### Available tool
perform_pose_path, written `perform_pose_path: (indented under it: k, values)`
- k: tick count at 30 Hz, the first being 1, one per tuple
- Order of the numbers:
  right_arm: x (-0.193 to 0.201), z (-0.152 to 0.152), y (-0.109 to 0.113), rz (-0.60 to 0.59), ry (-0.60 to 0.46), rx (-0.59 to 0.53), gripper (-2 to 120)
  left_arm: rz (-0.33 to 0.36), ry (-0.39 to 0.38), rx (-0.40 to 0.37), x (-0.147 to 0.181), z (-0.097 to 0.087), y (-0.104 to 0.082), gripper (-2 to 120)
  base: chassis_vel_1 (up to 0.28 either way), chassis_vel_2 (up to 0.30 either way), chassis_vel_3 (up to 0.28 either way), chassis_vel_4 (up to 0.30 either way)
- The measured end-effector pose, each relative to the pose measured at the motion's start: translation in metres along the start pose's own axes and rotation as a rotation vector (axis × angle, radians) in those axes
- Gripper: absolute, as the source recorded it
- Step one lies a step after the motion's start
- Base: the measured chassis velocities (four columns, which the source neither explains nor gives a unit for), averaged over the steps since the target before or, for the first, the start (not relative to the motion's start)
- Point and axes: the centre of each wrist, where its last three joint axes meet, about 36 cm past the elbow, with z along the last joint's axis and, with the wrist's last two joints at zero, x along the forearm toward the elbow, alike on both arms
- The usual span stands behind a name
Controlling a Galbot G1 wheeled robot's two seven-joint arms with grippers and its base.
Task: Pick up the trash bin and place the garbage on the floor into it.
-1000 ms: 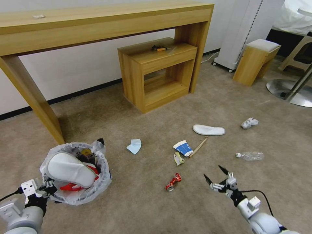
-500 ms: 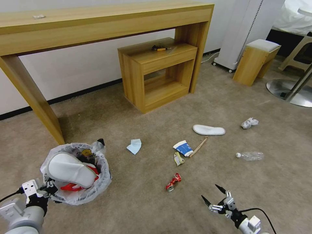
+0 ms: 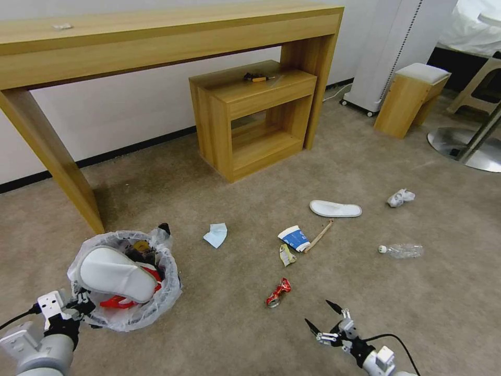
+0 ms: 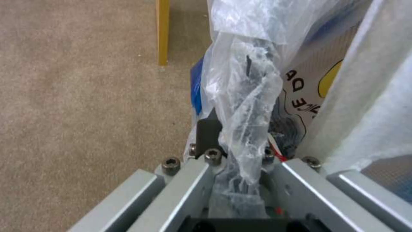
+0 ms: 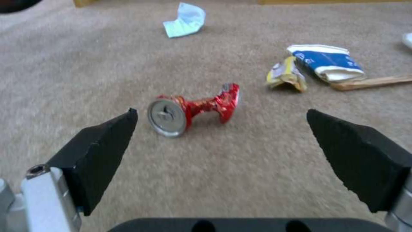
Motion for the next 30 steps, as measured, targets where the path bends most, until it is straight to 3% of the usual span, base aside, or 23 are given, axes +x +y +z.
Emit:
perform_pose_path:
  k: [16,30]
  values:
    - [-0.014,0.012,0.021,0.026,0.011,-0.06,100,0.003,0.005,-0.002,-0.001,0.004,-0.002,0,0.0,0.0,0.0,0.0]
    - [-0.047,0.019,0.046,0.049,0.042,-0.133,97,0.019,-0.003,-0.011,-0.005,-0.004,0.001,0,0.0,0.0,0.0,0.0]
